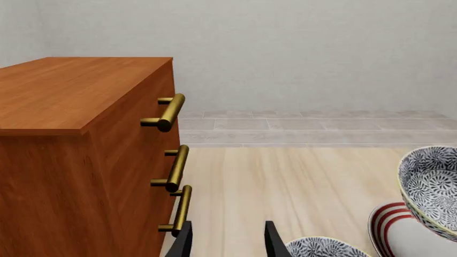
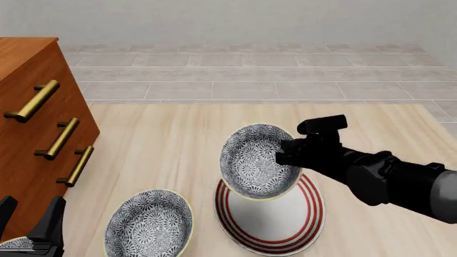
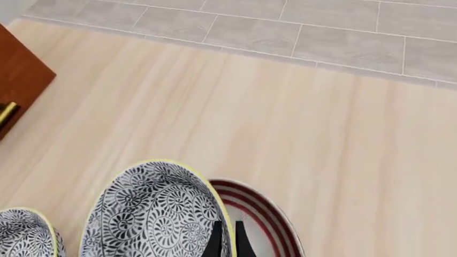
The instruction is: Pick up the bowl and put it in the front on the plate.
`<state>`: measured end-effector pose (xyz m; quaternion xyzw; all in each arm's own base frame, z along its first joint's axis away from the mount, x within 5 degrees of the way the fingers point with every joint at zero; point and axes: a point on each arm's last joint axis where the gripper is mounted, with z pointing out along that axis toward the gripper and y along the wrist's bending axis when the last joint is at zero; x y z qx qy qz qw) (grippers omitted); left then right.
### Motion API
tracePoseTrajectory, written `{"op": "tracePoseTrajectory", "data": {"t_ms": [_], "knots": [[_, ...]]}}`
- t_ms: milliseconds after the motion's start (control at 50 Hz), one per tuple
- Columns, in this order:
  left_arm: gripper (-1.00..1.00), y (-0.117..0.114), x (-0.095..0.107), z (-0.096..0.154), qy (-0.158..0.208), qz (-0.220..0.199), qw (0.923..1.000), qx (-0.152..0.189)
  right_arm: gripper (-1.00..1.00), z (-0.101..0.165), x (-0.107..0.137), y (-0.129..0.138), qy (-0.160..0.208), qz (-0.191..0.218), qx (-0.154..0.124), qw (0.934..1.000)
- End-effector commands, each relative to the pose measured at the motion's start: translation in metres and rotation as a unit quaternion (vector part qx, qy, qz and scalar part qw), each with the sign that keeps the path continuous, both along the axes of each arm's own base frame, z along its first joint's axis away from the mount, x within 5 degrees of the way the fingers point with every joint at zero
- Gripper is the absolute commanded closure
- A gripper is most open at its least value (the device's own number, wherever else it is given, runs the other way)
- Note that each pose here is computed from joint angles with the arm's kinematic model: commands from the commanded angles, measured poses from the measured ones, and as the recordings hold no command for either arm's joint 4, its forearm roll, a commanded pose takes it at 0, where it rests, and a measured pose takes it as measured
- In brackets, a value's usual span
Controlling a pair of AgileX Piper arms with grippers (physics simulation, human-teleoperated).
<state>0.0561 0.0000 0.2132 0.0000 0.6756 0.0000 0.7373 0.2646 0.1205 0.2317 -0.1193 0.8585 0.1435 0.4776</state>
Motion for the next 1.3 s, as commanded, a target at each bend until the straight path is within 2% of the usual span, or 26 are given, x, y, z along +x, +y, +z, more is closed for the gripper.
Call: {"op": "tracePoseTrajectory", "data": {"t_ms": [20,520,1300], "knots": [[-1.00,0.000,0.000,0.000,0.000,0.000,1.0000,0.000,1.00,-0.013,-0.005,-0.001,0.013,-0.013,0.019,0.9997],[-1.00,0.000,0.000,0.000,0.000,0.000,1.0000,0.000,1.00,-0.028,-0.017,-0.016,0.035,-0.031,0.012,0.9988],[-1.00,0.000,0.000,0.000,0.000,0.000,1.0000,0.000,1.00,-0.077,-0.019,-0.015,0.085,-0.043,0.010,0.9954]]}}
